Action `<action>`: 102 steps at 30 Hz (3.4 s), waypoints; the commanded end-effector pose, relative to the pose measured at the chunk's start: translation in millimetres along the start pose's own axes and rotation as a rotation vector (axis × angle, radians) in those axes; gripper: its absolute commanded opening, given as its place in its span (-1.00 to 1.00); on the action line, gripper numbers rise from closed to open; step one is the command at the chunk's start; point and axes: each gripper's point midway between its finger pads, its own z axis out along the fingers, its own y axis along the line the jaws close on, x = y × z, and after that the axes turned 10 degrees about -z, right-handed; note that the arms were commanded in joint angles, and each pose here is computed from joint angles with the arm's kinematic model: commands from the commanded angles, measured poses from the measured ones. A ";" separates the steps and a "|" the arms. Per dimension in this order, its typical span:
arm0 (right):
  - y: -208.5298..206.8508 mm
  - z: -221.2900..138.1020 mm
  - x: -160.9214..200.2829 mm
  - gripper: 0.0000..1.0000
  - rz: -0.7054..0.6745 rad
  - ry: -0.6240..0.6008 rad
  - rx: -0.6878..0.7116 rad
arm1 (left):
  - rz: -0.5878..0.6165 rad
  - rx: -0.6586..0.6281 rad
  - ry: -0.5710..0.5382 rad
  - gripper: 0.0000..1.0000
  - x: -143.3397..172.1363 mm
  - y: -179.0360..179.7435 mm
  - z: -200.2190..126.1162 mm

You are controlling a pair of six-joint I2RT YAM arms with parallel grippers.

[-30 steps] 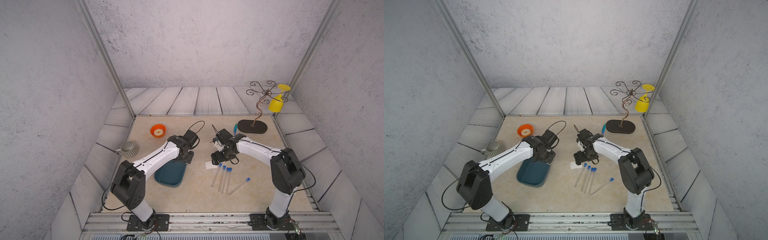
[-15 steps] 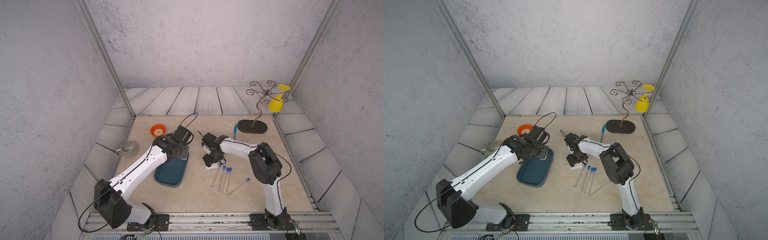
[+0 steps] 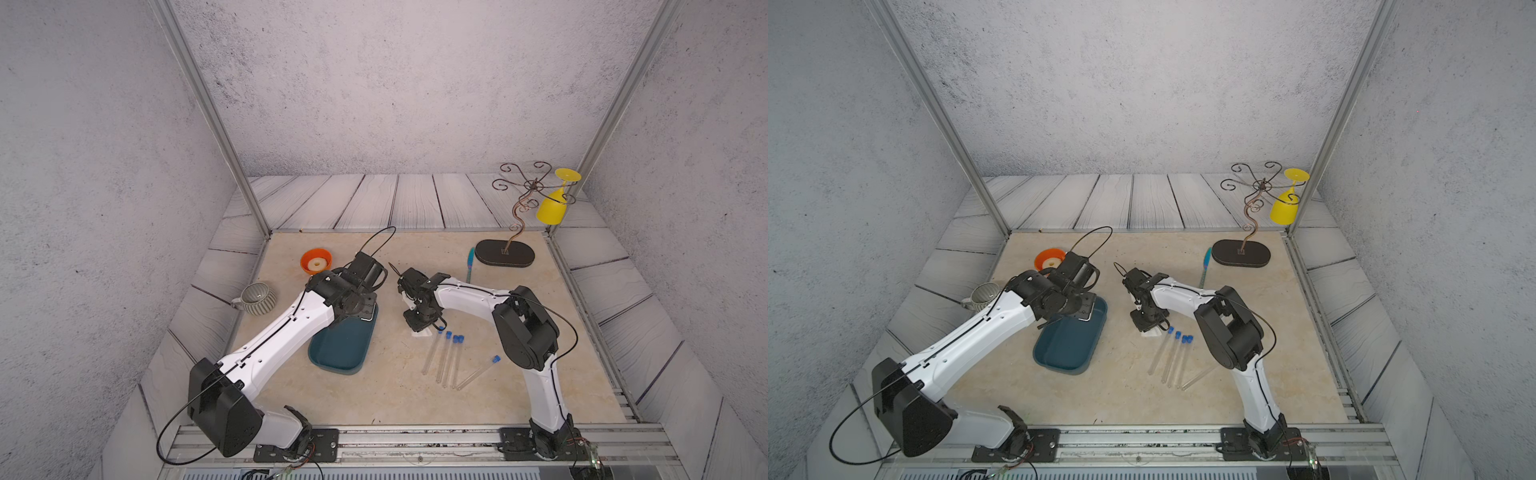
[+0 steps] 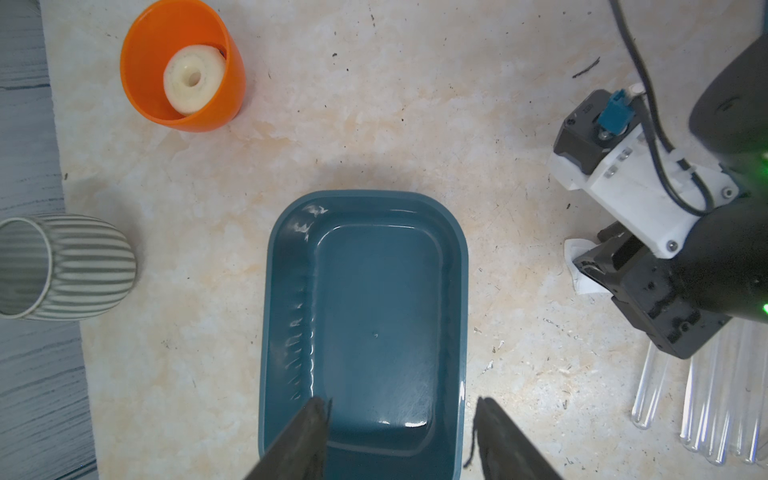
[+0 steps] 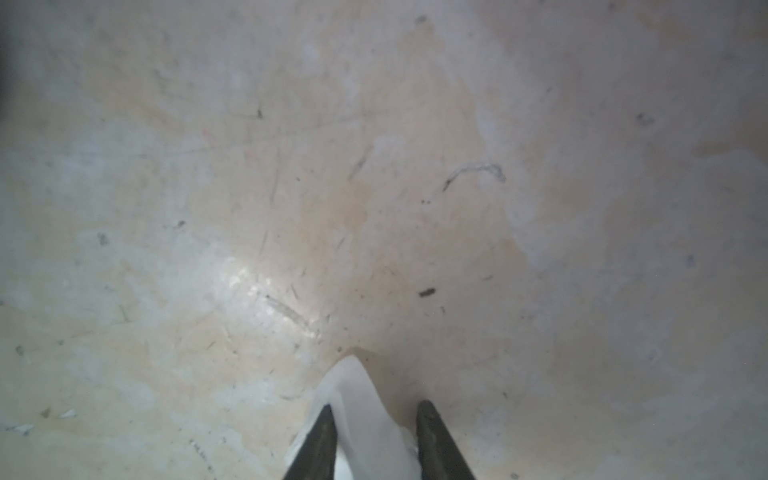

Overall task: Wipe the exteriors of test tubes
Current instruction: Pick up the cleaning item at the center of the board, then pick up the test tube at the center of the board.

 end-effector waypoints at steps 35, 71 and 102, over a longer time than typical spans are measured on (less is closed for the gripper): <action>-156.8 -105.2 113.7 -0.52 0.660 -0.196 -0.081 | 0.432 0.347 0.340 0.08 71.5 -237.7 122.4; -142.0 -92.8 122.6 -0.49 0.656 -0.190 -0.139 | 0.317 0.223 0.384 -0.52 74.4 -221.0 179.2; -30.5 -128.5 -2.3 -0.49 0.465 -0.333 -0.639 | -0.441 0.556 0.170 -0.63 -107.8 -141.3 48.4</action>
